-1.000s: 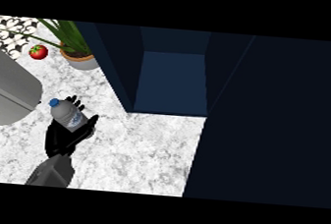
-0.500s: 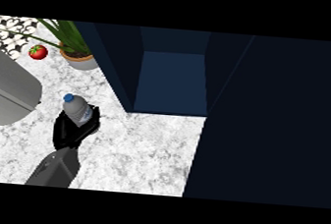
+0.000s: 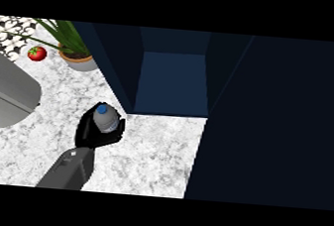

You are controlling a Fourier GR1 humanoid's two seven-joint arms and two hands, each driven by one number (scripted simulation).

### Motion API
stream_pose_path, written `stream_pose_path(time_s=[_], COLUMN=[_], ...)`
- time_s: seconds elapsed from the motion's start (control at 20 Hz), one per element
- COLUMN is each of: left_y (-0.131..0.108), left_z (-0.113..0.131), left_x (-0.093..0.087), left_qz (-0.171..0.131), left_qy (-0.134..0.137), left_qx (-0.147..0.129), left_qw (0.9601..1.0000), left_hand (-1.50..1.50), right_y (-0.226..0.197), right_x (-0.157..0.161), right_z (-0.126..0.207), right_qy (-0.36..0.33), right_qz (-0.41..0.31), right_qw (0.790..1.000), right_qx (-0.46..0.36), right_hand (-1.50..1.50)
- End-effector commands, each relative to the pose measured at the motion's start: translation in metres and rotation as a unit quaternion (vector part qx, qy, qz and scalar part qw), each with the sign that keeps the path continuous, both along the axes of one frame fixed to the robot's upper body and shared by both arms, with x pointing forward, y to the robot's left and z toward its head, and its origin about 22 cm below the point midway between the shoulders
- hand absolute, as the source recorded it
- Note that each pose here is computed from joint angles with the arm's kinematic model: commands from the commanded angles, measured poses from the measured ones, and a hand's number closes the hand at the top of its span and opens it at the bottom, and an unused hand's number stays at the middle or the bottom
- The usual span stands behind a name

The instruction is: Pick up the bottled water, place it into the cabinet and close the cabinet

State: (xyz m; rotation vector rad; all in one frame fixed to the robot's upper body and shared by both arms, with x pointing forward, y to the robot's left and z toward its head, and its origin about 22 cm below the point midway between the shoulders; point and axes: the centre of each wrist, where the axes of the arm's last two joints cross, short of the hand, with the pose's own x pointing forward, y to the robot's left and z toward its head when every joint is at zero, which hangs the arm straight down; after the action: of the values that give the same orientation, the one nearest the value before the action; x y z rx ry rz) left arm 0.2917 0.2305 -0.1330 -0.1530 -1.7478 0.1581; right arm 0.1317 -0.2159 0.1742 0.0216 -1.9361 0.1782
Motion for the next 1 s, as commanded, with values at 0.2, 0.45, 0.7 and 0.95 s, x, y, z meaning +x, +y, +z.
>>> stream_pose_path(time_s=[0.2,0.45,0.7,0.95], left_y=[-0.041,-0.058,-0.07,-0.085], left_z=[0.024,0.041,0.048,0.07], left_x=[0.028,0.04,0.044,0.057], left_qz=[-0.095,-0.118,-0.1,-0.1], left_qy=[-0.033,-0.023,-0.019,-0.032], left_qx=[-0.057,-0.059,-0.067,-0.056], left_qw=[0.9933,0.991,0.9926,0.9928], left_hand=[1.5,1.5,1.5,1.5], right_y=[-0.033,-0.032,-0.051,-0.058], right_x=[-0.01,-0.015,-0.006,0.002], right_z=[0.016,0.006,0.002,-0.006], right_qy=[-0.014,-0.013,-0.017,-0.015], right_qz=[-0.002,-0.011,-0.02,-0.03], right_qw=[1.0,0.999,0.999,0.999], right_qx=[0.015,0.028,0.024,0.027], right_hand=[-1.5,-1.5,-1.5,-1.5])
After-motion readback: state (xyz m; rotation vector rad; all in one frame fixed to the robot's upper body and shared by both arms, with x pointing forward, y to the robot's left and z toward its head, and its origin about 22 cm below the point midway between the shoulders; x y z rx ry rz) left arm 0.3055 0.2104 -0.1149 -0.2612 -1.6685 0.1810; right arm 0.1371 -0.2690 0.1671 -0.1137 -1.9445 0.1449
